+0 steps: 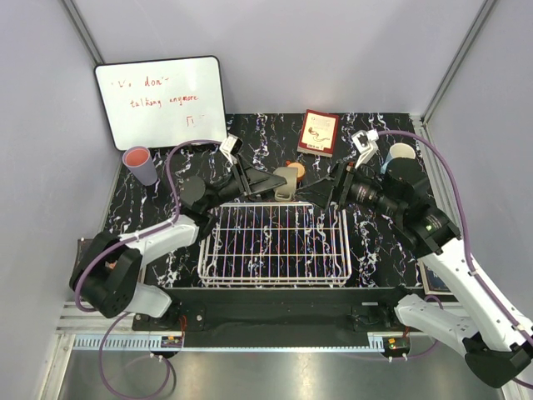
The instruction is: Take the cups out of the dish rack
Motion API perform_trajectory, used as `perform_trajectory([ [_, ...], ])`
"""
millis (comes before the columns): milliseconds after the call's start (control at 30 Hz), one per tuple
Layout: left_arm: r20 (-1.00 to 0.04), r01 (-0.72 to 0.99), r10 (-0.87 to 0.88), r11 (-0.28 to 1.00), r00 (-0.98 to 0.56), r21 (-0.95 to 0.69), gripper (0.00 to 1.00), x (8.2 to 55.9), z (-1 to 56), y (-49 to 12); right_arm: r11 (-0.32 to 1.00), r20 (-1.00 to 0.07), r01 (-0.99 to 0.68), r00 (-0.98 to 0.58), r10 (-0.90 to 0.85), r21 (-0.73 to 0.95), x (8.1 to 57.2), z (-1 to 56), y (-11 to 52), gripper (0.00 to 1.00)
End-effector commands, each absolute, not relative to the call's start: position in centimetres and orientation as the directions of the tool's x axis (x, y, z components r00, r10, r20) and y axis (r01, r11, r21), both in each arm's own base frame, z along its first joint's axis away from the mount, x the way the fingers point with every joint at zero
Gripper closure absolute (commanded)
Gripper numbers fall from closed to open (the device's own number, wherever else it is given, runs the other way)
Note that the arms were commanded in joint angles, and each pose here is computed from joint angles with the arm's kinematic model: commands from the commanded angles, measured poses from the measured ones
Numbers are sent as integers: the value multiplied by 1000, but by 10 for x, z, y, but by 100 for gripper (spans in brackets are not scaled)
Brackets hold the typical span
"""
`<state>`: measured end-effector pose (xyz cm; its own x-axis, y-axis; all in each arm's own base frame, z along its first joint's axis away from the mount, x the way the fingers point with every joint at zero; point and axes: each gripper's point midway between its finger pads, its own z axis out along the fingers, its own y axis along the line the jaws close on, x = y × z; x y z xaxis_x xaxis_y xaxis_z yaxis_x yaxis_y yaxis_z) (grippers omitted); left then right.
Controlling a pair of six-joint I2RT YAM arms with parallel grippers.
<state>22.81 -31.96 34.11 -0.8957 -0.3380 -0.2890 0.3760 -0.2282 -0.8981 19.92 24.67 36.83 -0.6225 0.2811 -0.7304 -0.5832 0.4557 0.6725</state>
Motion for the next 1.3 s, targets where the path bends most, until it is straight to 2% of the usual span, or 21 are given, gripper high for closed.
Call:
perform_trajectory([
  [0,-378,483,-332,-332,-864,-810,100,210,381,-321,365,-742,-648,-610,278,669,191,388,257,28],
  [133,-378,481,-327,-339,-866,-809,100,210,384,-325,360,-737,-645,-622,265,674,193,383,261,30],
  [267,-384,486,-323,-341,-865,-805,100,210,389,-329,363,-737,-644,-628,251,673,196,378,264,40],
  [300,-389,490,-323,-341,-863,-802,100,209,390,-329,363,-735,-643,-632,248,675,196,377,264,46],
  [400,-391,492,-323,-342,-862,-801,100,210,393,-331,366,-735,-642,-635,237,674,198,372,266,51],
  [800,-392,474,-281,-355,-876,-806,100,202,392,-349,364,-726,-637,-657,205,679,202,359,272,56],
  [833,-390,472,-279,-357,-877,-806,100,201,392,-350,363,-726,-638,-657,204,679,202,359,272,60],
  [967,-389,468,-274,-354,-880,-810,100,201,390,-353,370,-721,-630,-661,207,683,203,356,272,100],
  [1133,-397,472,-273,-321,-876,-821,100,203,384,-354,384,-732,-635,-650,203,670,197,357,266,100],
  [1233,-420,489,-274,-279,-865,-826,66,209,380,-352,414,-753,-640,-620,220,647,195,362,257,100],
  [1267,-431,502,-288,-255,-855,-827,48,218,378,-348,430,-753,-632,-623,214,645,194,359,254,100],
])
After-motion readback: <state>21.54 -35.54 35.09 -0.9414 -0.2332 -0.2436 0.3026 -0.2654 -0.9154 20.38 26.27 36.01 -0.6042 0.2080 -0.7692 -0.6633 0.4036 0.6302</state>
